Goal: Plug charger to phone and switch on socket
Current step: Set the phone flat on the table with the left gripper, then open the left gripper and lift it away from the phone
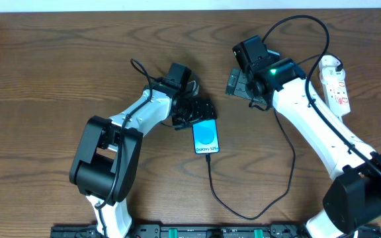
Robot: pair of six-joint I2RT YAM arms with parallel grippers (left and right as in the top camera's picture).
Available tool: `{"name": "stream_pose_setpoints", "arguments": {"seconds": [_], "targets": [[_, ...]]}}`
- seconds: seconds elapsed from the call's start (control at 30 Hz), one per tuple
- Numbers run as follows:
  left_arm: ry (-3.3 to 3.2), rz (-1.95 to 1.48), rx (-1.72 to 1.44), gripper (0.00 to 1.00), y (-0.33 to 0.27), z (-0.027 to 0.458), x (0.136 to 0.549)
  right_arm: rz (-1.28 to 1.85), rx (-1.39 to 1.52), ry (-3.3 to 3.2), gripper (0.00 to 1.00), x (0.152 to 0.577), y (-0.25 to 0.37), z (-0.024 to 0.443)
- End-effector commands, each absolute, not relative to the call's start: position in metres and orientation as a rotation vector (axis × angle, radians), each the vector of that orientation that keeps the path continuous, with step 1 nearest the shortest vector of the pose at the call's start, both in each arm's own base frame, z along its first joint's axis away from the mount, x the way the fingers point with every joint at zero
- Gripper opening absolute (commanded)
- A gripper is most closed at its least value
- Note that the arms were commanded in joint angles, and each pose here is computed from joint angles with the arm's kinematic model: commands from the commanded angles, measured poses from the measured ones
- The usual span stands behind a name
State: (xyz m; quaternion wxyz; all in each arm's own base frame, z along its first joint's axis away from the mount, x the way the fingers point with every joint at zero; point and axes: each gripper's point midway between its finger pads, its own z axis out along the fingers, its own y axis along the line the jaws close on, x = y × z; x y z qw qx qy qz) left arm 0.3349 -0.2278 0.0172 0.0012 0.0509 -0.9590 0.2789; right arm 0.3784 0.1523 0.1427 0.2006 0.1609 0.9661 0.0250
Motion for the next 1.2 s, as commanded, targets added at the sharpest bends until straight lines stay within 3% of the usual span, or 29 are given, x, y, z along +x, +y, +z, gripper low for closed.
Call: {"name": "stream_pose_setpoints", "arguments": {"seconds": [0.0, 0.5, 0.8, 1.17], "targets": [[-3.017, 0.59, 0.23, 0.87, -0.196, -0.028, 0.317, 0.077, 0.461, 2.665, 0.99, 0.379, 0.153, 0.154], [-3.024, 0.593, 0.213, 0.87, -0.193, -0.023, 0.32, 0.076, 0.461, 2.667, 0.99, 0.378, 0.153, 0.154], [-3.281, 0.733, -0.135, 0.87, -0.167, 0.117, 0.372, 0.08, 0.461, 2.661, 0.99, 0.379, 0.153, 0.154], [-3.702, 0.582, -0.159, 0.87, -0.12, 0.247, 0.359, 0.079, 0.461, 2.665, 0.99, 0.379, 0.153, 0.154]]}}
